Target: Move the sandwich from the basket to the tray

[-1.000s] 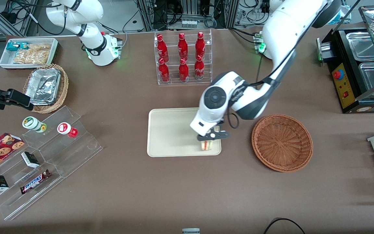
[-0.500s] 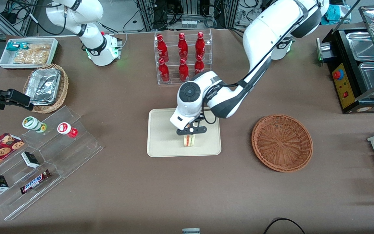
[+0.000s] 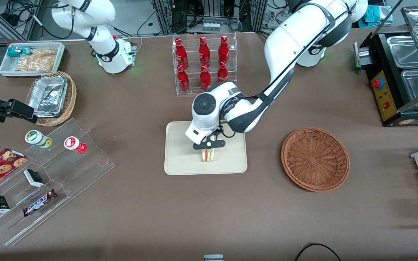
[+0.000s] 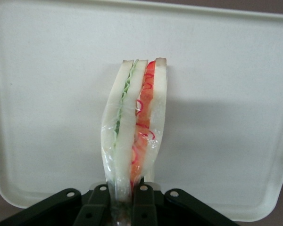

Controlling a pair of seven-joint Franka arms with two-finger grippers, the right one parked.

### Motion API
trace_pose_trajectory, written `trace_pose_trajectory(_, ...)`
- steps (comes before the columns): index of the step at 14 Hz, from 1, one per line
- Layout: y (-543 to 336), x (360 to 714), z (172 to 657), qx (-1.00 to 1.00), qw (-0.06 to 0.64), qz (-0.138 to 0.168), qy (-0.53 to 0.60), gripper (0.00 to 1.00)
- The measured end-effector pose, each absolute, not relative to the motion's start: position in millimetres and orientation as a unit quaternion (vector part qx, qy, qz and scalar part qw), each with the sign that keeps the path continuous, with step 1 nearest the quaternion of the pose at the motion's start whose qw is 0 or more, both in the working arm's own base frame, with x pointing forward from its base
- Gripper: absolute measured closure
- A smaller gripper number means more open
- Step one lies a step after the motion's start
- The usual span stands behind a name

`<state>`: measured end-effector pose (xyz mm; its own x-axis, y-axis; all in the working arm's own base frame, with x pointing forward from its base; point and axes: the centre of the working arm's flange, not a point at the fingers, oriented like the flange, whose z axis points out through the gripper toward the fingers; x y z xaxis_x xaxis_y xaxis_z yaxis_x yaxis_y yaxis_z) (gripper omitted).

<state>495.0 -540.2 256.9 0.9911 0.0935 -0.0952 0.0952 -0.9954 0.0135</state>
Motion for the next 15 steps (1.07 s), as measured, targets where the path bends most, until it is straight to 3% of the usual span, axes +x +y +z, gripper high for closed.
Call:
trace_pose_trajectory(3, -547.2, 485.8, 249.0, 0.998, 0.006, -0.052, 0.042, 0.86)
trace_pose_trajectory(4, -547.4, 485.5, 247.2, 0.998, 0.005, -0.053, 0.043, 0.81)
trace_pose_trajectory(8, -547.5, 494.9, 260.9, 0.998, 0.013, -0.041, 0.055, 0.42)
trace_pose_trajectory(12, -525.2, 513.2, 318.9, 0.997, -0.012, -0.016, 0.073, 0.01)
trace_pose_trajectory(15, -488.3, 526.1, 371.1, 0.991, -0.049, -0.011, 0.121, 0.00)
